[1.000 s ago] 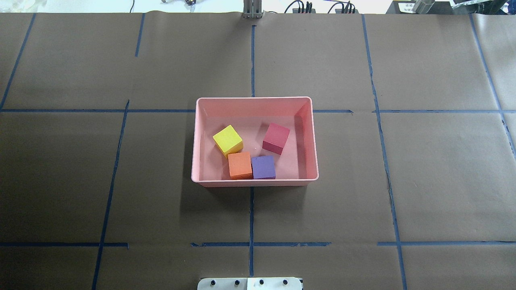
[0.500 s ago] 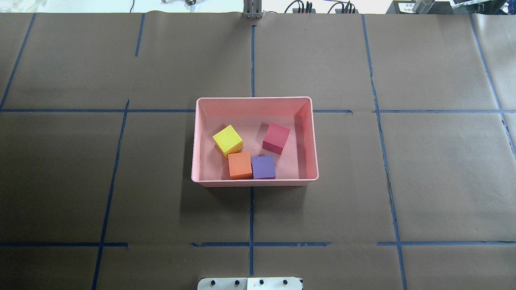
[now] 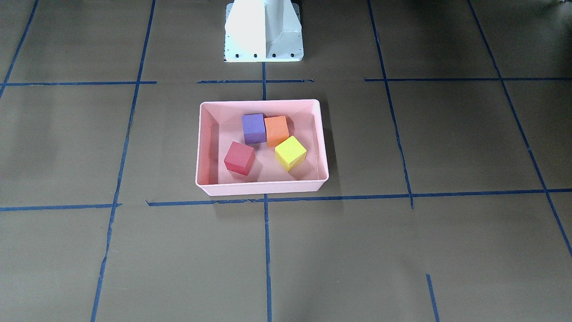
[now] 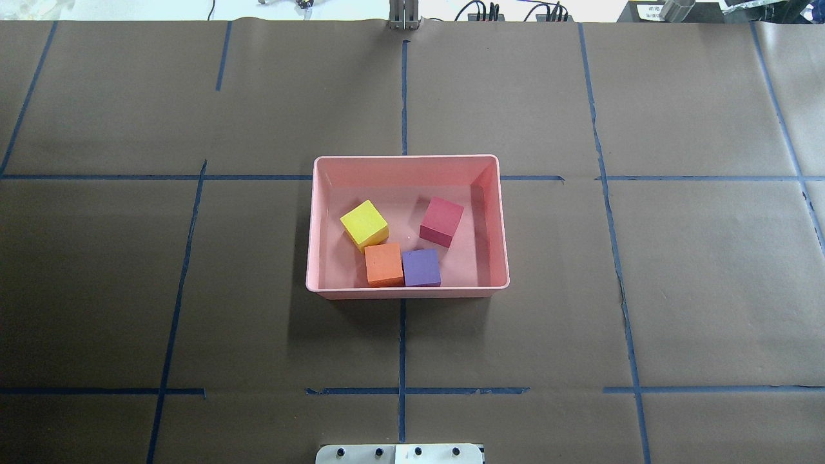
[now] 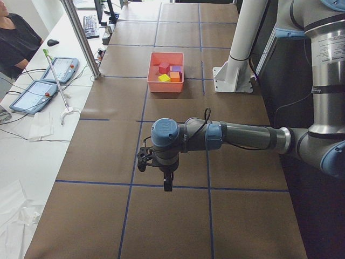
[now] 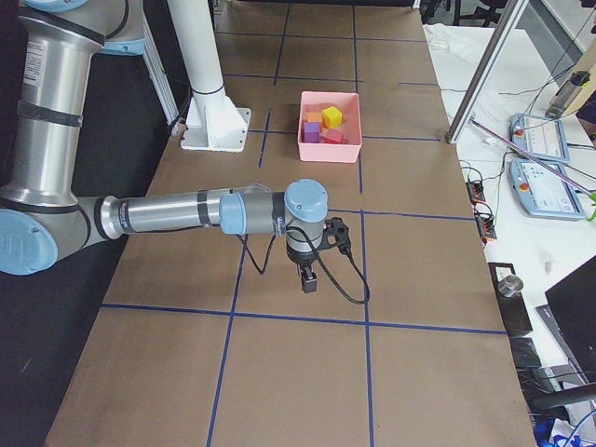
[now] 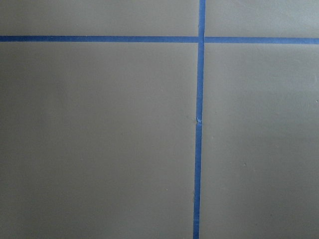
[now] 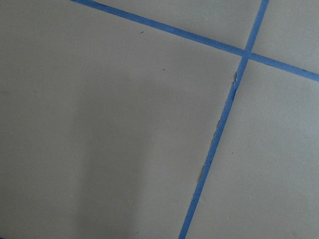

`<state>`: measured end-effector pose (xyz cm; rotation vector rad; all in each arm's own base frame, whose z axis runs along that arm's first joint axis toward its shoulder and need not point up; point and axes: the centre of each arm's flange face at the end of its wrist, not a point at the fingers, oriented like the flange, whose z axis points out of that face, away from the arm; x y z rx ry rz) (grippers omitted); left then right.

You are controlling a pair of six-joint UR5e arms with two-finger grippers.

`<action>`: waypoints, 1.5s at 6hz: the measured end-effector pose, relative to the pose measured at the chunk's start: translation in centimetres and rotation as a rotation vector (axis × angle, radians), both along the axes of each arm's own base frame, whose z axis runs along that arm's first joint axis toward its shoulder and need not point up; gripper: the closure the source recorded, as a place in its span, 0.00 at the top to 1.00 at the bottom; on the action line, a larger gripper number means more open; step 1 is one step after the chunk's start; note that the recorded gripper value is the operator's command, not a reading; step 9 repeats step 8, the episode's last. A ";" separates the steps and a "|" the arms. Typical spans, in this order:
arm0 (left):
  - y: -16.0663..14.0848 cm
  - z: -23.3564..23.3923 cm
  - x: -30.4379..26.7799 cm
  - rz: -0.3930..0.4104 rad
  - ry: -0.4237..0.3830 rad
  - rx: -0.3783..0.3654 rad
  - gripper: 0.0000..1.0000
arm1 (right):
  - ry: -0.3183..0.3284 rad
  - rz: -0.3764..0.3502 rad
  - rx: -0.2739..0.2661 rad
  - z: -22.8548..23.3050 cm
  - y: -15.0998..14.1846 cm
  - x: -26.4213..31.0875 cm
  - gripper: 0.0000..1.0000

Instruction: Place blocks into pink bin with both arms

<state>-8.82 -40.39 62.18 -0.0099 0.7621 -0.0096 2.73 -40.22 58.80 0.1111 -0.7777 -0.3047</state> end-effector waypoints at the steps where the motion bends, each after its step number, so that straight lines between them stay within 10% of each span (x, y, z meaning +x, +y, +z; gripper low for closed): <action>1: 0.3 0.2 0.1 -0.001 0.013 0.005 1.00 | 0.000 0.000 -0.001 0.0 0.1 0.0 1.00; 9: 0.9 0.3 0.3 0.000 0.034 0.002 1.00 | 0.014 0.065 -0.087 2.2 0.9 1.1 1.00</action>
